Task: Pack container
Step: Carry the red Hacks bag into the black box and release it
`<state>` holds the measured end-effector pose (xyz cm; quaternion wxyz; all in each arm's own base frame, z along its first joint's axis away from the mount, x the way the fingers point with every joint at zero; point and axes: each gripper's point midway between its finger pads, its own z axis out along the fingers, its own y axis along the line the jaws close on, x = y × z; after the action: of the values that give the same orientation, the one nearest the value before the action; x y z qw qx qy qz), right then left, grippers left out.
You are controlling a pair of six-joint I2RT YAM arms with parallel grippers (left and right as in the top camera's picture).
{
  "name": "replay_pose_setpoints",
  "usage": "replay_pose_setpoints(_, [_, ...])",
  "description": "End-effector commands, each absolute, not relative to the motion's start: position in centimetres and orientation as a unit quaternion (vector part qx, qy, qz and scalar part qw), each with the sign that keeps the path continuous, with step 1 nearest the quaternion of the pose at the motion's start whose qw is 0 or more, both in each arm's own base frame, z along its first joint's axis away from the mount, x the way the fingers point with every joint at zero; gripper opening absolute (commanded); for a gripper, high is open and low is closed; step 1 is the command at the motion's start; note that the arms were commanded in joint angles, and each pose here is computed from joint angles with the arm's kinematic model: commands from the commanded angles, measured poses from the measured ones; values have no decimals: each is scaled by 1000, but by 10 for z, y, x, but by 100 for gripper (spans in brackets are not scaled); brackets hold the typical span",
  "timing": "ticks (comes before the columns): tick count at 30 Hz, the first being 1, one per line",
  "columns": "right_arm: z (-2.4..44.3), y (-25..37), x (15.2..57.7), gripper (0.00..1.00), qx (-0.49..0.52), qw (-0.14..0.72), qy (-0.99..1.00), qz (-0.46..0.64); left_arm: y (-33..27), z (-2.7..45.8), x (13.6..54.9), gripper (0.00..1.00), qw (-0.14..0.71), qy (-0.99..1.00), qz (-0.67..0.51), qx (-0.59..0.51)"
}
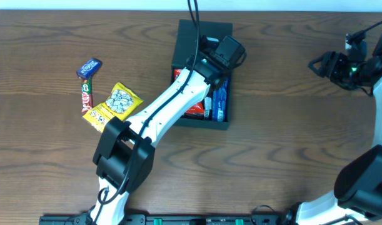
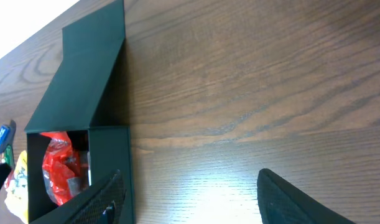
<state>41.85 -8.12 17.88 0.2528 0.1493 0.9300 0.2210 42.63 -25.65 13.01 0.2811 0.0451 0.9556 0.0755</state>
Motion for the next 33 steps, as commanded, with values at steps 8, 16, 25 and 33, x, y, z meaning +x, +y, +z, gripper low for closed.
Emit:
replay_pose_setpoints(8, [183,-82,417,69,145,255,930,221,-235,45,426,6,223,958,176,46])
replay_pose_setpoints(16, [183,-82,417,69,145,255,930,221,-231,16,419,6,194,958,202,60])
replay_pose_setpoints(25, [183,-82,417,69,144,255,930,220,-212,73,430,6,252,934,248,50])
replay_pose_setpoints(33, [183,-82,417,69,143,255,930,220,-246,126,420,6,281,951,124,26])
